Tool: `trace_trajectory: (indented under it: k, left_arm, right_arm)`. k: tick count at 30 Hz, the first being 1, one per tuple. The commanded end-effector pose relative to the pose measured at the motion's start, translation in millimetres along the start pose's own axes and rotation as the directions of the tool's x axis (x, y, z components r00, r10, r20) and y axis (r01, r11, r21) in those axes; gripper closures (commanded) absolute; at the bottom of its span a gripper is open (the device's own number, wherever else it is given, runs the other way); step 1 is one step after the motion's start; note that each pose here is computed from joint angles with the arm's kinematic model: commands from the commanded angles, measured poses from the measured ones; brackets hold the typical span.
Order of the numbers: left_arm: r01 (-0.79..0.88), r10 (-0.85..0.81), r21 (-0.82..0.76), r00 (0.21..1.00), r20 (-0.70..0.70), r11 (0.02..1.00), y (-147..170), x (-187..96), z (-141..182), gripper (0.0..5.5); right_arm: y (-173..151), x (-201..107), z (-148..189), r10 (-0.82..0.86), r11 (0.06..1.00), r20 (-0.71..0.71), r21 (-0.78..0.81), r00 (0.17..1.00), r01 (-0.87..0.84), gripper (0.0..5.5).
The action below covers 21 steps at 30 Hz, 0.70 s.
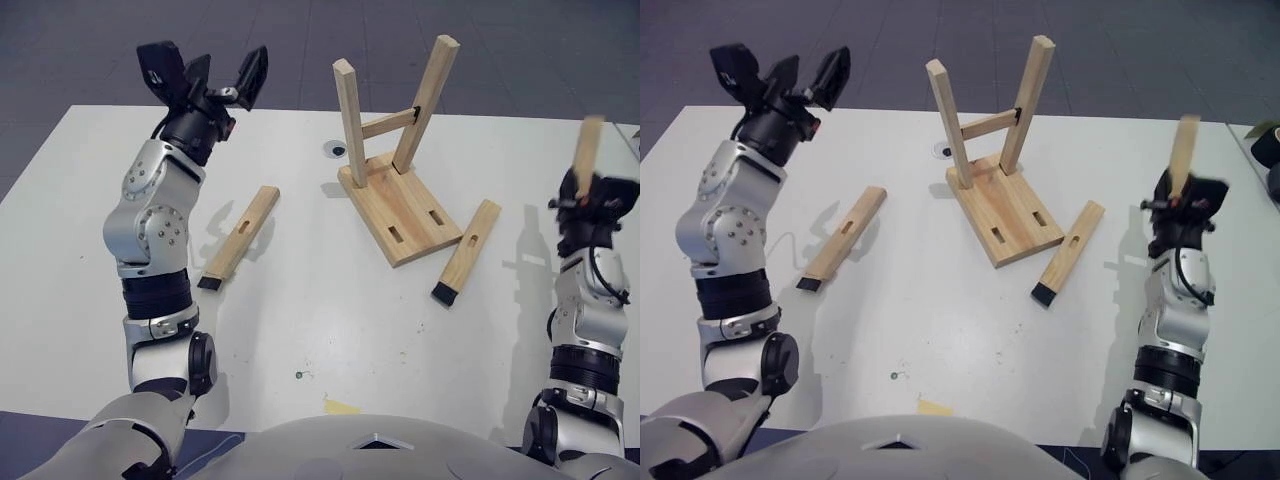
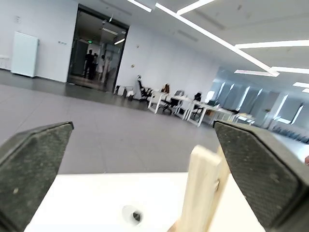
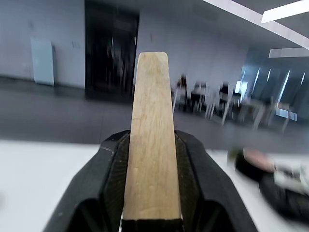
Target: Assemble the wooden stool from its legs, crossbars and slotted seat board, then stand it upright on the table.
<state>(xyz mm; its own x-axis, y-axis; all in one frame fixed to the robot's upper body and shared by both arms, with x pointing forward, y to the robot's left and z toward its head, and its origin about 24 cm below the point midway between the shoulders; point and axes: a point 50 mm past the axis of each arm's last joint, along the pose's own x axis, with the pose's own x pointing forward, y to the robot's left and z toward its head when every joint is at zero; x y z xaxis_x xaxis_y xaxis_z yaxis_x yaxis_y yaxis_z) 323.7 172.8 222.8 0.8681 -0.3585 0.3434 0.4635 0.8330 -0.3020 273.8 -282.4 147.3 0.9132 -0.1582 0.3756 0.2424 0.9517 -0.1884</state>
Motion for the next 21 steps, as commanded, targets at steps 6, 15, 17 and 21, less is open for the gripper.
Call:
trace_trajectory:
  k: [6,15,17,21]
  left_arm:
    - [0.417,-0.445,-0.341,0.895,-0.005,0.843,-49,-12,2,0.1]
    - [0.365,-0.424,-0.439,0.905,-0.041,0.821,-62,-3,-10,0.1]
    - [0.365,-0.428,-0.446,0.903,-0.046,0.817,-64,-3,-11,0.1]
    - [0.375,-0.451,-0.488,0.892,-0.043,0.788,-70,-3,-14,0.1]
  right_arm:
    - [109,-13,53,0.487,0.869,0.301,-0.074,0.82,-0.49,4.19]
    - [142,-28,61,0.574,0.796,0.35,-0.027,0.741,-0.604,4.19]
    - [146,-29,64,0.581,0.786,0.36,-0.017,0.73,-0.618,4.19]
    - [157,-30,66,0.597,0.764,0.375,0.005,0.709,-0.645,4.19]
